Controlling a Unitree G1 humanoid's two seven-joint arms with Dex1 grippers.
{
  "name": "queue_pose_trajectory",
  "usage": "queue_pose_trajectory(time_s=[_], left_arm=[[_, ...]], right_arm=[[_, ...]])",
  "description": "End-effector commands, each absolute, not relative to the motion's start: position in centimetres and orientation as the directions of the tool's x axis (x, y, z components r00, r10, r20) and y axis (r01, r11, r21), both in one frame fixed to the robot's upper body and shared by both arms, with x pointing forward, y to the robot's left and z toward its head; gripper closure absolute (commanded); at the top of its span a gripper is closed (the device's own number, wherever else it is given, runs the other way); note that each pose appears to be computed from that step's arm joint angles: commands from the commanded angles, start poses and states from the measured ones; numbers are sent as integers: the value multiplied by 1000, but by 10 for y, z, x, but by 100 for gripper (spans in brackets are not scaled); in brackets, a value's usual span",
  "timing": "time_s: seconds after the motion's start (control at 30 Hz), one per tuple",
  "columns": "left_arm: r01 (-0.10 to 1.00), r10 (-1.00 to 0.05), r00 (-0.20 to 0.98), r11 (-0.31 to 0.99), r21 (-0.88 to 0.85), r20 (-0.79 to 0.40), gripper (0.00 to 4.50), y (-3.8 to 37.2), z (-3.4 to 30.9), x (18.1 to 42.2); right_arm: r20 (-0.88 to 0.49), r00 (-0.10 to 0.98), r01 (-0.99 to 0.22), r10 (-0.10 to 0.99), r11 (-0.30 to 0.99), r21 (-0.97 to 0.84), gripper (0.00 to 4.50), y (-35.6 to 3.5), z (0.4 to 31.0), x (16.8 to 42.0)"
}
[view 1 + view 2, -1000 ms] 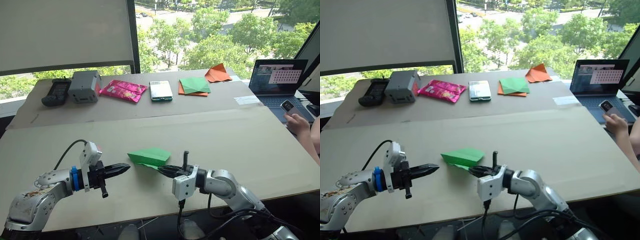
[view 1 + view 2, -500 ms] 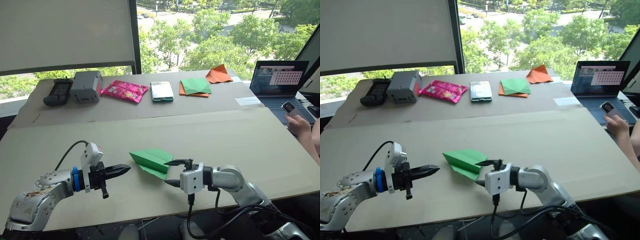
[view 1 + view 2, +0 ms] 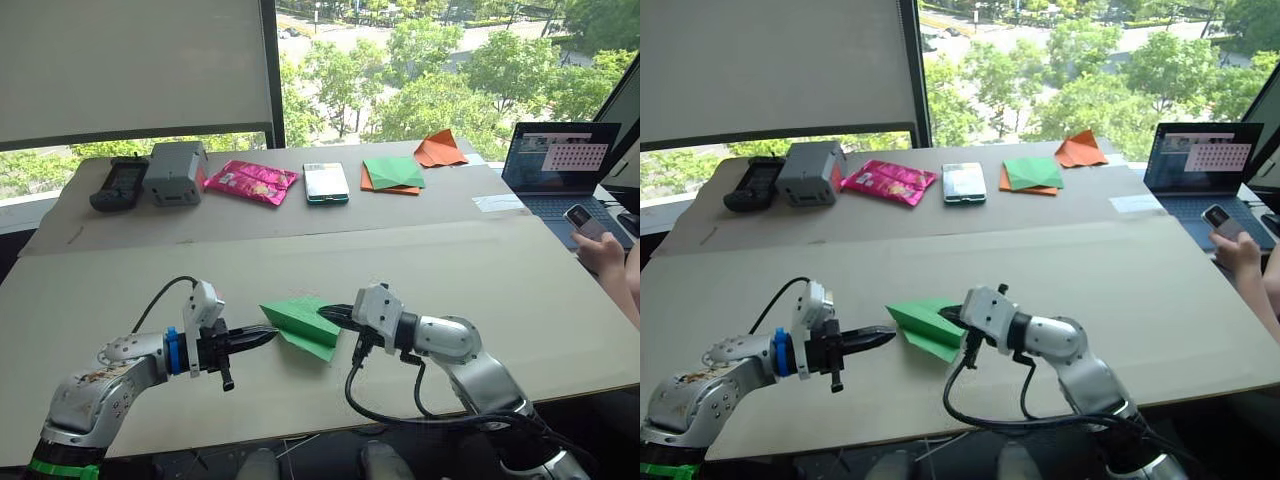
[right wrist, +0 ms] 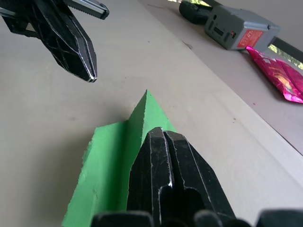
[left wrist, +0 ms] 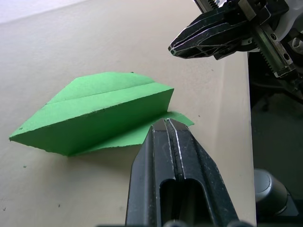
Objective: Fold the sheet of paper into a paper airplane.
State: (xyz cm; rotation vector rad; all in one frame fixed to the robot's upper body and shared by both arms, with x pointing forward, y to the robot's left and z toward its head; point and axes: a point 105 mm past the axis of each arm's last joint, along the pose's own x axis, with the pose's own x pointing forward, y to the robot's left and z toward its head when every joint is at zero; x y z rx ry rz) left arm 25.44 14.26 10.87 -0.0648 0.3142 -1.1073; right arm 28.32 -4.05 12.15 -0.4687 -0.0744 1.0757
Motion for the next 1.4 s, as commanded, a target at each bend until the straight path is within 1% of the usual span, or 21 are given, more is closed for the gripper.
queue_pose_trajectory(time_s=[0.03,0.1,0.23,0.37,0.53,0.63,0.8,1.03,1.23,1.4], left_arm=[[893,-905,380,412,-178,-189,450,127,108,259],[897,-902,376,412,-163,-210,450,123,100,263],[899,-889,366,415,-144,-276,450,120,75,265],[906,-883,352,404,-124,-310,450,122,68,262],[909,-892,339,392,-139,-300,450,115,65,257],[907,-889,339,396,-144,-308,450,117,63,253],[903,-881,347,407,-140,-323,450,120,61,249],[897,-875,361,421,-137,-324,450,123,63,248],[890,-867,377,437,-133,-325,450,128,67,250],[889,-865,379,439,-131,-328,450,131,71,248]], right_arm=[[-103,531,-801,841,459,-384,446,-41,138,289],[-116,513,-814,850,440,-380,446,-39,137,284],[-141,516,-826,845,447,-343,446,-38,134,280],[-209,527,-834,824,455,-312,446,-41,123,282],[-273,542,-836,795,475,-277,446,-42,109,287],[-265,516,-853,814,460,-249,446,-35,111,283],[-324,519,-854,791,468,-226,446,-33,95,284],[-379,466,-884,799,432,-176,446,-31,80,273],[-390,422,-906,818,383,-177,446,-25,77,264],[-435,418,-908,797,387,-162,446,-27,63,264]])
